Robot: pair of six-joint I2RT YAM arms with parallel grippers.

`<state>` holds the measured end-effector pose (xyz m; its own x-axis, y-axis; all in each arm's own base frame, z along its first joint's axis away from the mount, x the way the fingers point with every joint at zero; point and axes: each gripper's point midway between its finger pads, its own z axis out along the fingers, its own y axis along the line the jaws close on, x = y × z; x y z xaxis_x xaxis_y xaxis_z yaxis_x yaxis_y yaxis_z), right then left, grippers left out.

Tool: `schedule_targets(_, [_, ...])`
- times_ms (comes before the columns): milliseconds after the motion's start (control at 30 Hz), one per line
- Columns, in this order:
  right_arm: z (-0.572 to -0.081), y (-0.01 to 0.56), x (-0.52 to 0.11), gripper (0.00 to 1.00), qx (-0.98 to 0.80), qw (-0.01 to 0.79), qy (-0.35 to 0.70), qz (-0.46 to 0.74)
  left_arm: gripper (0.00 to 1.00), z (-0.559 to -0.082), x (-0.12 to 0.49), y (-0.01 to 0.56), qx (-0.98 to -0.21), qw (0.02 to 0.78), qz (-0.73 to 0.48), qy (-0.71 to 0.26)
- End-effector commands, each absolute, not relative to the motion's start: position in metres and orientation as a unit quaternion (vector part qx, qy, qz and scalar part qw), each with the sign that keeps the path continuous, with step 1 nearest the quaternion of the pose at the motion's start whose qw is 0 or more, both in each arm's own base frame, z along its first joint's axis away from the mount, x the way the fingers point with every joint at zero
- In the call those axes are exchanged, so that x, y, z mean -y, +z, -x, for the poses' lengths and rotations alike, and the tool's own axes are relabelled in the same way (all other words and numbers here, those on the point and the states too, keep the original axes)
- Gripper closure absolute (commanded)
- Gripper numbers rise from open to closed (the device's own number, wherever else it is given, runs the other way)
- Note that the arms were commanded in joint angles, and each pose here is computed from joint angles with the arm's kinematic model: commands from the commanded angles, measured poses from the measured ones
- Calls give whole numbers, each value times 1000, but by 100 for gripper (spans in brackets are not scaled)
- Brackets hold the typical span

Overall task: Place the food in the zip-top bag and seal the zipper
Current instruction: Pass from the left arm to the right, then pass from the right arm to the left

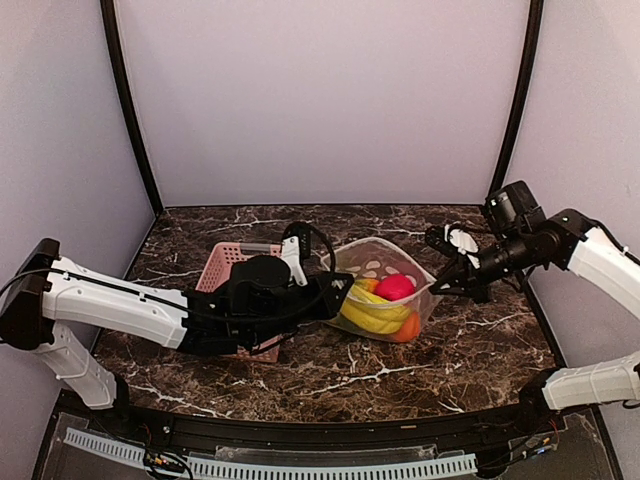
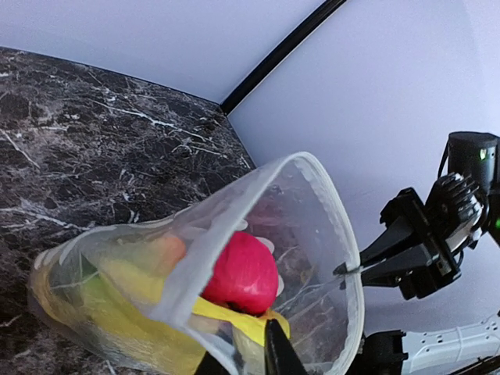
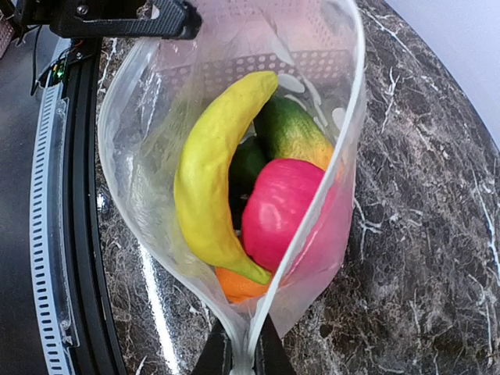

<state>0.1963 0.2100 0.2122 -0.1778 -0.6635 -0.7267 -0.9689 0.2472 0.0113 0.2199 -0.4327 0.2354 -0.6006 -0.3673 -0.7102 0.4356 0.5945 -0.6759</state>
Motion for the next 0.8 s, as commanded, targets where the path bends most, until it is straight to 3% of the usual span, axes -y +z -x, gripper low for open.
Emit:
schedule_targets(0, [-197, 248, -216, 100, -702, 348, 252, 568, 73, -213, 405, 252, -780, 475, -89, -397])
schedule_targets(200, [-190, 271, -220, 100, -687, 354, 269, 574, 47, -186, 387, 278, -743, 515, -291, -312])
schedule_targets(433, [-178, 267, -225, 100, -688, 295, 276, 603, 16, -162, 397, 295, -660, 541, -475, -215])
schedule_targets(600, [-169, 270, -222, 99, -684, 277, 270, 619, 6, -154, 420, 303, -594, 536, -573, -177])
schedule_targets(767, [-161, 282, -216, 99, -676, 282, 253, 632, 4, -181, 415, 291, -609, 523, -594, -64])
